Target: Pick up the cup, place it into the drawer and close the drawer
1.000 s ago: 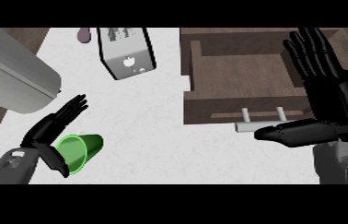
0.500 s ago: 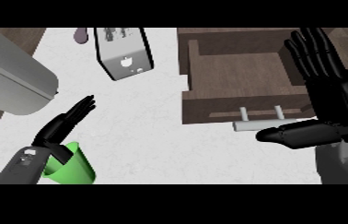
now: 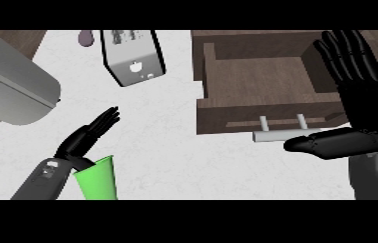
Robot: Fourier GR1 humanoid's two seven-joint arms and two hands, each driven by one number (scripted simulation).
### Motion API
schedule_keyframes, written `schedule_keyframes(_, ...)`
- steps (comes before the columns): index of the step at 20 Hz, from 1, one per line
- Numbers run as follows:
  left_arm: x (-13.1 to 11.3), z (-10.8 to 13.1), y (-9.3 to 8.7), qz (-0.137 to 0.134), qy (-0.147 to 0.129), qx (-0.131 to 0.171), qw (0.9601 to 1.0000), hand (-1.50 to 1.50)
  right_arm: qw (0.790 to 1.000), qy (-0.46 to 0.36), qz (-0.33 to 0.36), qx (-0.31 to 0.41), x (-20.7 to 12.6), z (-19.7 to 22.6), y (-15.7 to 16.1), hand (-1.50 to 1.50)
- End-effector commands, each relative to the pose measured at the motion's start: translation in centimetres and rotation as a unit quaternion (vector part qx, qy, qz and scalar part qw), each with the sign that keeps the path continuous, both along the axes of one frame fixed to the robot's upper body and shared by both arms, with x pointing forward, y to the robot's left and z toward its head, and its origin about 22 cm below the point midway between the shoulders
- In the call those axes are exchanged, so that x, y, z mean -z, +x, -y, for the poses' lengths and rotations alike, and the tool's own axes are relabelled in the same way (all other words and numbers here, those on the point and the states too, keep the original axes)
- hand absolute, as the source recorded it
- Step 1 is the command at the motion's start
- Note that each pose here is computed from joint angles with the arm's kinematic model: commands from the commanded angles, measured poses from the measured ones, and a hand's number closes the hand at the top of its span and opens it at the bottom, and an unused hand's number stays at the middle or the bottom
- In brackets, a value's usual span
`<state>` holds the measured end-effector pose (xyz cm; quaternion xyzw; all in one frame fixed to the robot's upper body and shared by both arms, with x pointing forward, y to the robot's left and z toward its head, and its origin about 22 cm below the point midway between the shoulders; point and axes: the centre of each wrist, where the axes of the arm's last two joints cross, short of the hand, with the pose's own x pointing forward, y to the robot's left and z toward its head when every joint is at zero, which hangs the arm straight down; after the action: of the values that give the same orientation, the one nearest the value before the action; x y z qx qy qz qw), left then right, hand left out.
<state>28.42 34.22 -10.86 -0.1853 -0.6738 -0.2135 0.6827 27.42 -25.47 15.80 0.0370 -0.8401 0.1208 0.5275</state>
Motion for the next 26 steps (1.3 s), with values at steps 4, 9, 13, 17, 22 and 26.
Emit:
schedule_keyframes(4,1.1,2.4,-0.5,0.040,-0.146,0.077,0.9855,1.50,1.000,0.000,-0.011,0.012,-0.2,0.8,0.0,-1.50)
schedule_keyframes(9,0.3,2.5,0.5,0.160,-0.095,0.007,0.9825,1.50,1.000,-0.011,-0.012,0.008,-0.2,1.9,-0.7,-1.50)
schedule_keyframes(13,-0.5,2.3,1.3,0.162,-0.183,0.008,0.9697,1.50,1.000,-0.003,-0.004,0.011,0.2,1.9,-0.1,-1.50)
schedule_keyframes(17,1.0,4.5,0.9,0.203,-0.154,-0.230,0.9393,1.50,1.000,0.005,-0.009,0.019,0.3,1.3,-0.2,-1.50)
schedule_keyframes(22,-0.4,7.5,3.3,0.242,-0.176,-0.303,0.9048,1.50,1.000,-0.003,-0.010,0.021,-0.3,1.8,-0.7,-1.50)
schedule_keyframes(26,-4.3,9.1,7.0,0.247,-0.170,-0.254,0.9196,1.50,0.999,-0.011,-0.020,0.028,0.8,1.3,-0.3,-1.50)
